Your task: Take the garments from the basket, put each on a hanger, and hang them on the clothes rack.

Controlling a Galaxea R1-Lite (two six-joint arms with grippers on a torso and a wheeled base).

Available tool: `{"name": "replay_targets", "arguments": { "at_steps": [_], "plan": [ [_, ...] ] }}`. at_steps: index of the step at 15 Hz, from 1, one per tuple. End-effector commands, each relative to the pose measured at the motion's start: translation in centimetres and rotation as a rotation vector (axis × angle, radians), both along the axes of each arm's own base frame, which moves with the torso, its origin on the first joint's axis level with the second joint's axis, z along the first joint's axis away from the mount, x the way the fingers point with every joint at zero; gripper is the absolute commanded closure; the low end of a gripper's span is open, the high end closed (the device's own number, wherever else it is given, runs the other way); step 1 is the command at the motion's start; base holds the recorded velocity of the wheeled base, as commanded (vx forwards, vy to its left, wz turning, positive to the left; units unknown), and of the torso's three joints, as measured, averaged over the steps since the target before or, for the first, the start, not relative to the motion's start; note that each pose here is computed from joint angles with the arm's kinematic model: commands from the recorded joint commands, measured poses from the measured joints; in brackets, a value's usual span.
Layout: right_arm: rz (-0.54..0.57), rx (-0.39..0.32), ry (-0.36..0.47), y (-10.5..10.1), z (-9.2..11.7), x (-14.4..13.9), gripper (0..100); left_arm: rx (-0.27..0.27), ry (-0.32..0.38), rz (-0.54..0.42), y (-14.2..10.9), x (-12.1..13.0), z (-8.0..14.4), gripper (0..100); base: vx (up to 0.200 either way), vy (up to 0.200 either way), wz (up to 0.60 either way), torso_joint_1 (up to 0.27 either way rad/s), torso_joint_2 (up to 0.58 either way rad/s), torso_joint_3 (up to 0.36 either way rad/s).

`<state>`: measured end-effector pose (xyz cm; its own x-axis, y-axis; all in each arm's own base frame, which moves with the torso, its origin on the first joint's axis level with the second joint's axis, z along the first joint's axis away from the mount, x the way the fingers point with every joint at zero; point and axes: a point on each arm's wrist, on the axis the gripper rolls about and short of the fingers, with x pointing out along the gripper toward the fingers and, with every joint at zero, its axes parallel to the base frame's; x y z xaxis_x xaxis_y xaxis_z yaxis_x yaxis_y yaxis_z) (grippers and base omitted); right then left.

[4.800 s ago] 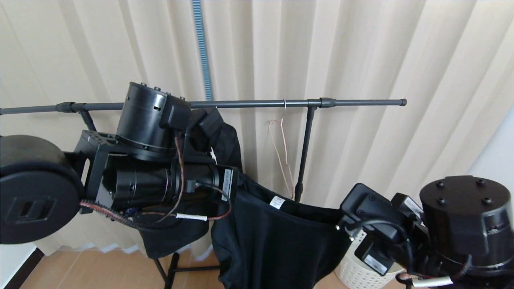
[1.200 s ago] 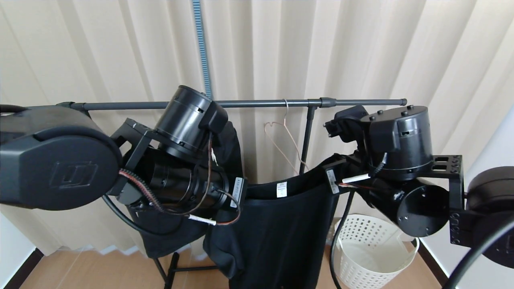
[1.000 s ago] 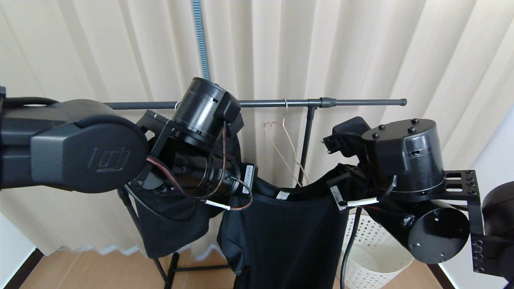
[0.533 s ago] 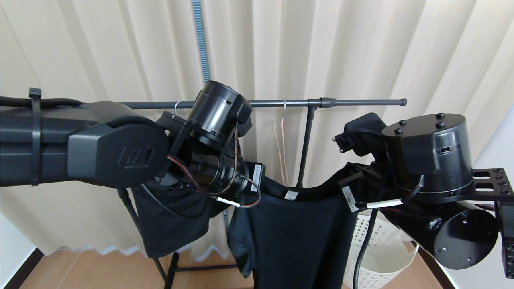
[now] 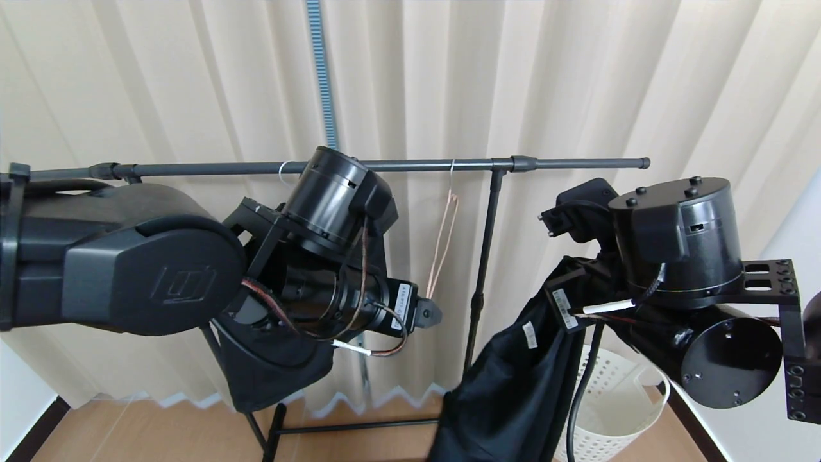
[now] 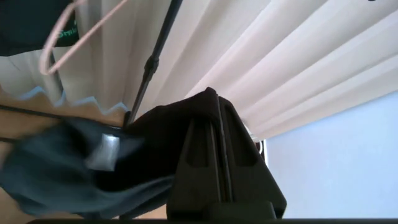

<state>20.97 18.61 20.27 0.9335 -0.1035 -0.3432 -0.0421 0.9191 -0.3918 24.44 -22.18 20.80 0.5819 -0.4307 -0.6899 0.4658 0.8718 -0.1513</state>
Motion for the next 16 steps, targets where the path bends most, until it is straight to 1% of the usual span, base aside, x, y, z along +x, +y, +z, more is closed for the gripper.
{"name": "replay_targets", "arguments": {
  "at_steps": [1, 3, 4, 6, 8, 9, 11, 12, 16],
  "plan": [
    [-0.002, -0.011, 0.005, -0.1, -0.2, 0.1, 100, 0.013, -0.023, -0.031, 0.8, -1.0, -0.6, 0, 0.000, 0.000, 0.00, 0.000, 0.00, 0.000],
    [-0.015, -0.016, 0.010, -0.2, -0.4, 0.5, 100, 0.007, -0.037, -0.033, 0.7, -0.8, -1.5, 0, 0.000, 0.000, 0.00, 0.000, 0.00, 0.000],
    [-0.024, -0.023, 0.019, -0.1, -0.8, 1.0, 100, 0.009, -0.053, -0.040, 0.6, -0.7, -1.9, 0, 0.000, 0.000, 0.00, 0.000, 0.00, 0.000],
    [-0.034, -0.030, 0.026, -0.1, -1.1, 1.3, 100, 0.039, -0.069, -0.054, 0.3, -0.1, -2.7, 0, 0.000, 0.000, 0.00, 0.000, 0.00, 0.000],
    [-0.032, -0.030, 0.026, -0.1, -1.1, 1.3, 100, 0.040, -0.094, -0.059, -0.1, 0.5, -3.0, 0, 0.000, 0.000, 0.00, 0.000, 0.00, 0.000],
    [-0.032, -0.030, 0.026, -0.1, -1.1, 1.3, 100, 0.040, -0.119, -0.050, -0.5, 0.9, -3.4, 0, 0.000, 0.000, 0.00, 0.000, 0.00, 0.000],
    [-0.032, -0.029, 0.024, -0.2, -1.1, 1.2, 100, 0.094, -0.177, -0.014, -0.9, 2.3, -4.6, 0, 0.000, 0.000, 0.00, 0.000, 0.00, 0.000],
    [-0.032, -0.028, 0.023, -0.2, -1.0, 1.2, 100, 0.107, -0.202, -0.005, -1.1, 3.0, -4.9, 0, 0.000, 0.000, 0.00, 0.000, 0.00, 0.000],
    [-0.032, -0.025, 0.021, -0.3, -0.9, 1.1, 100, 0.100, -0.254, -0.016, -2.6, 4.8, -5.0, 0, 0.000, 0.000, 0.00, 0.000, 0.00, 0.000]
  ]
}}
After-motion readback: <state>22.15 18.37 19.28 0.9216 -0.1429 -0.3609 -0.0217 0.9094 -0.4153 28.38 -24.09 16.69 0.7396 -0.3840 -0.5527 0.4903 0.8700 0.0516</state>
